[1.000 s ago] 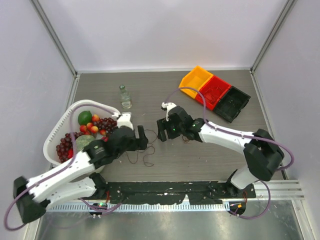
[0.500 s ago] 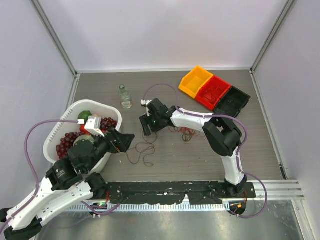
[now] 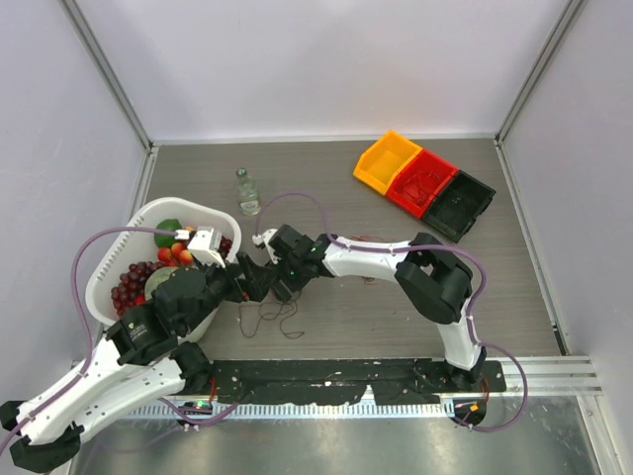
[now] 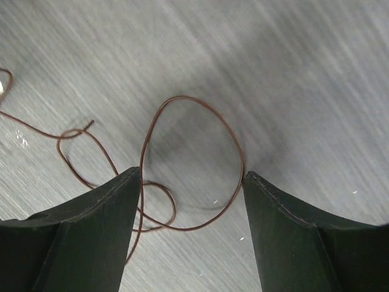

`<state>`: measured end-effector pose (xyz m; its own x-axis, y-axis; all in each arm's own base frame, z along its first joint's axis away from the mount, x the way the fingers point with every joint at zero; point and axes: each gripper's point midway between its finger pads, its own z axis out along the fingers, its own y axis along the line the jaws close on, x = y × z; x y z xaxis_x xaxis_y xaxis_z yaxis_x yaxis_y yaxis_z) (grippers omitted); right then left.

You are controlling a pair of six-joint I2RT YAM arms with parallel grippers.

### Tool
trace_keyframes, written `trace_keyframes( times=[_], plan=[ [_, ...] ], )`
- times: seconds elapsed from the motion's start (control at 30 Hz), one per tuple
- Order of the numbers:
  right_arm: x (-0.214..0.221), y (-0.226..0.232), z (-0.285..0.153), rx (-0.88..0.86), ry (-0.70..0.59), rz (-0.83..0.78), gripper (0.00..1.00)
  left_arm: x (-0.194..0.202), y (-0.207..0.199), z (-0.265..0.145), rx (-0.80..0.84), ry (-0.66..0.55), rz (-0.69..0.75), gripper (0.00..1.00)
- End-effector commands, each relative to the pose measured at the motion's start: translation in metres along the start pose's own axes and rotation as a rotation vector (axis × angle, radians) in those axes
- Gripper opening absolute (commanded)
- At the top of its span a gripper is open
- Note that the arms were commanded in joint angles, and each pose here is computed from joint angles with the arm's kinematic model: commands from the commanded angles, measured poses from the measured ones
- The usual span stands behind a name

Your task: Untangle the cables

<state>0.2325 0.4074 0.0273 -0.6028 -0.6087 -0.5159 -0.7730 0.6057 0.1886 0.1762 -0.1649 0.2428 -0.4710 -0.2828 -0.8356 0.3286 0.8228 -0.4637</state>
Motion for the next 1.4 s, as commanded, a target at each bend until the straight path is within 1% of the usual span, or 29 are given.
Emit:
trace_keyframes(
  times=[0.0, 0.13, 0.17, 0.23, 0.3, 0.4, 0.47, 0.5, 0.57, 0.63, 0.67, 0.7, 0.77, 0.93, 1.0, 1.07, 1.2, 1.27, 1.37],
  plan=[
    [0.042, -0.01, -0.008, 0.104, 0.123, -0.072, 0.73, -0.024, -0.013, -0.006, 0.052, -0.072, -0.014, 0.94],
    [0.05, -0.022, -0.012, 0.193, 0.137, -0.09, 0.7, -0.025, -0.011, -0.009, 0.046, -0.081, -0.022, 0.94],
    [0.054, -0.025, -0.013, 0.206, 0.14, -0.09, 0.67, -0.026, -0.01, -0.01, 0.043, -0.086, -0.023, 0.94],
    [0.051, -0.032, -0.017, 0.247, 0.104, -0.07, 0.65, -0.028, -0.009, -0.011, 0.039, -0.096, -0.027, 0.94],
    [0.044, -0.033, -0.025, 0.246, 0.061, -0.033, 0.64, -0.032, -0.008, -0.014, 0.036, -0.113, -0.035, 0.94],
    [0.013, -0.024, -0.045, 0.171, -0.068, 0.045, 0.67, -0.039, -0.008, -0.018, 0.04, -0.142, -0.053, 0.94],
    [-0.005, -0.013, -0.057, 0.106, -0.133, 0.046, 0.71, -0.044, -0.008, -0.022, 0.049, -0.164, -0.064, 0.94],
    [-0.012, -0.011, -0.062, 0.099, -0.157, 0.046, 0.72, -0.046, -0.008, -0.024, 0.05, -0.177, -0.07, 0.94],
    [-0.025, 0.016, -0.069, -0.045, -0.196, 0.016, 0.73, -0.051, -0.008, -0.029, 0.057, -0.198, -0.076, 0.94],
    [-0.028, 0.027, -0.072, -0.106, -0.208, 0.001, 0.74, -0.055, -0.007, -0.032, 0.056, -0.212, -0.077, 0.94],
    [-0.025, 0.03, -0.071, -0.132, -0.2, -0.009, 0.74, -0.056, -0.007, -0.033, 0.054, -0.215, -0.076, 0.94],
    [-0.021, 0.042, -0.071, -0.198, -0.191, -0.037, 0.74, -0.057, -0.006, -0.034, 0.049, -0.213, -0.074, 0.94],
    [-0.01, 0.05, -0.068, -0.251, -0.158, -0.074, 0.74, -0.057, -0.005, -0.036, 0.046, -0.215, -0.075, 0.94],
    [0.009, 0.054, -0.054, -0.271, -0.09, -0.151, 0.74, -0.053, -0.004, -0.035, 0.051, -0.207, -0.082, 0.94],
    [0.014, 0.052, -0.048, -0.255, -0.079, -0.18, 0.74, -0.052, -0.005, -0.034, 0.054, -0.202, -0.082, 0.94],
    [0.023, 0.045, -0.038, -0.196, -0.042, -0.202, 0.74, -0.052, -0.007, -0.033, 0.057, -0.196, -0.083, 0.94],
    [0.04, 0.042, -0.023, -0.092, 0.021, -0.308, 0.72, -0.055, -0.009, -0.035, 0.064, -0.204, -0.084, 0.94],
    [0.044, 0.037, -0.018, -0.024, 0.03, -0.343, 0.71, -0.056, -0.008, -0.036, 0.063, -0.21, -0.083, 0.94],
    [0.05, 0.032, -0.017, 0.015, 0.035, -0.355, 0.7, -0.055, -0.006, -0.036, 0.055, -0.208, -0.081, 0.95]
  ],
)
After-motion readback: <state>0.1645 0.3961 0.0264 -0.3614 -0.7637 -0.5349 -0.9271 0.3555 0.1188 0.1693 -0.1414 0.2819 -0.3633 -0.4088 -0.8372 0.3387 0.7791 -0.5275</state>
